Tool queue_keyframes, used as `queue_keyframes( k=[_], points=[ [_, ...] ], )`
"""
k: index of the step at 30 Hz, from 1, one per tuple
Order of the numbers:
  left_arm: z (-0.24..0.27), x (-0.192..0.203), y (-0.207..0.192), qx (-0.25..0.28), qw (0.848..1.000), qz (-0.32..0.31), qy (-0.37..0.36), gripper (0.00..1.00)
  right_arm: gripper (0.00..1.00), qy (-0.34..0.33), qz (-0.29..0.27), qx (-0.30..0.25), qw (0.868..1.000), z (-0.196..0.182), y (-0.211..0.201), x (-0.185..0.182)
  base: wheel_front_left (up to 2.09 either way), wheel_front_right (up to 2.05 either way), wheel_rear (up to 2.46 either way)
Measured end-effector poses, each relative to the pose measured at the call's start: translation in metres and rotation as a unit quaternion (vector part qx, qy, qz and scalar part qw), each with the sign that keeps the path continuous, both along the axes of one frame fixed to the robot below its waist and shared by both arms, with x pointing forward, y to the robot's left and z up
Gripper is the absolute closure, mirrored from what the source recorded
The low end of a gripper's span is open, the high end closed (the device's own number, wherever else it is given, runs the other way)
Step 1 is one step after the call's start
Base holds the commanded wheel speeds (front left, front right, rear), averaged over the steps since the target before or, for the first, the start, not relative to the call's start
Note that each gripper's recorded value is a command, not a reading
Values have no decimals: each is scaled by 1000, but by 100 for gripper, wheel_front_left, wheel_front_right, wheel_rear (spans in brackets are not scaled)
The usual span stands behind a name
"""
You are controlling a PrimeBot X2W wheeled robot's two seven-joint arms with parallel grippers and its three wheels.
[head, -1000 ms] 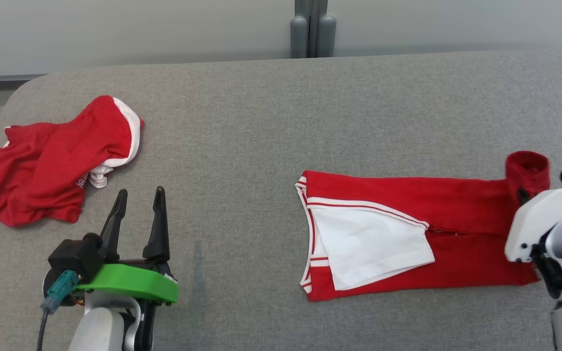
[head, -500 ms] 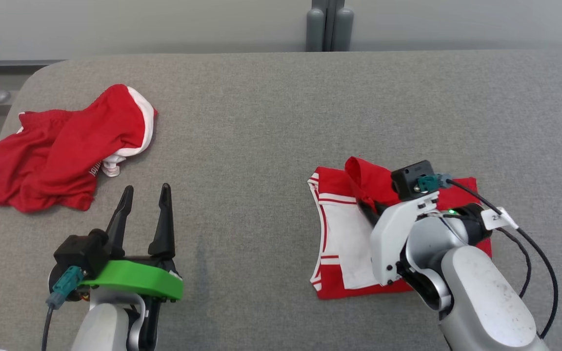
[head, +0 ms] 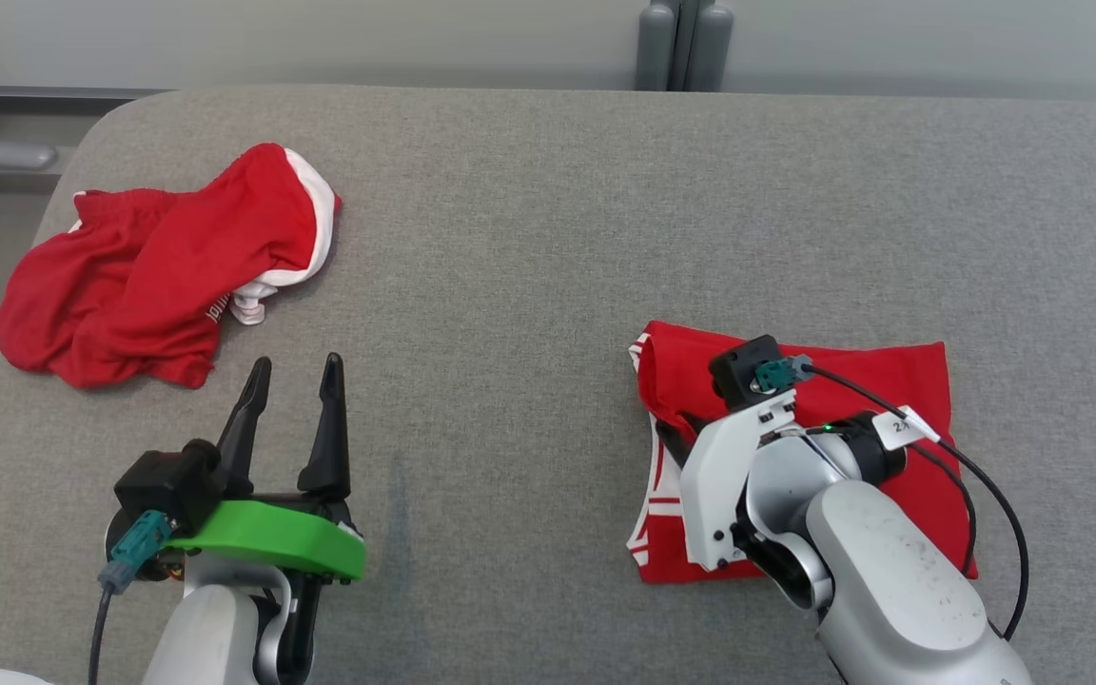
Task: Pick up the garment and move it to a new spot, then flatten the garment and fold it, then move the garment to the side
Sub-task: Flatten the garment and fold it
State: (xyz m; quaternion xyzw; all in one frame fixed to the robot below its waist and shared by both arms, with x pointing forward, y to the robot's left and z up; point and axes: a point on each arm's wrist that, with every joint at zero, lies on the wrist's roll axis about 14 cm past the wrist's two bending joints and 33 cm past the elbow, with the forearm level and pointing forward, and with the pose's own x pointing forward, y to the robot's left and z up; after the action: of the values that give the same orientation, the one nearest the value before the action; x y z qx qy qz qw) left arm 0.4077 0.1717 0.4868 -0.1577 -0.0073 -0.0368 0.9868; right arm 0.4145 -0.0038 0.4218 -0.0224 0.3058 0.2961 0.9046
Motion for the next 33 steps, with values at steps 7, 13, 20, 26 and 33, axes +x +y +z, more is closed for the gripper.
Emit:
queue_keyframes(
  k=[7,13,20,26,33],
  points=[
    [4,0,2,-1,1000,3,-6,0,0,-55,-17,129,990,52,17,11,0,0,0],
    [7,2,-4,-3,1000,-5,-10,0,0,-144,-49,217,964,115,6,25,0,0,0],
    [11,1,-10,-4,1000,-13,-16,0,0,-245,-138,160,946,136,-66,37,0,0,0],
    [14,2,-15,-4,1000,-20,-20,0,71,-197,-193,49,960,78,-120,19,0,0,0],
    [11,2,-18,-2,1000,-26,-16,0,100,-113,-182,-1,977,22,-124,3,0,0,0]
  ],
)
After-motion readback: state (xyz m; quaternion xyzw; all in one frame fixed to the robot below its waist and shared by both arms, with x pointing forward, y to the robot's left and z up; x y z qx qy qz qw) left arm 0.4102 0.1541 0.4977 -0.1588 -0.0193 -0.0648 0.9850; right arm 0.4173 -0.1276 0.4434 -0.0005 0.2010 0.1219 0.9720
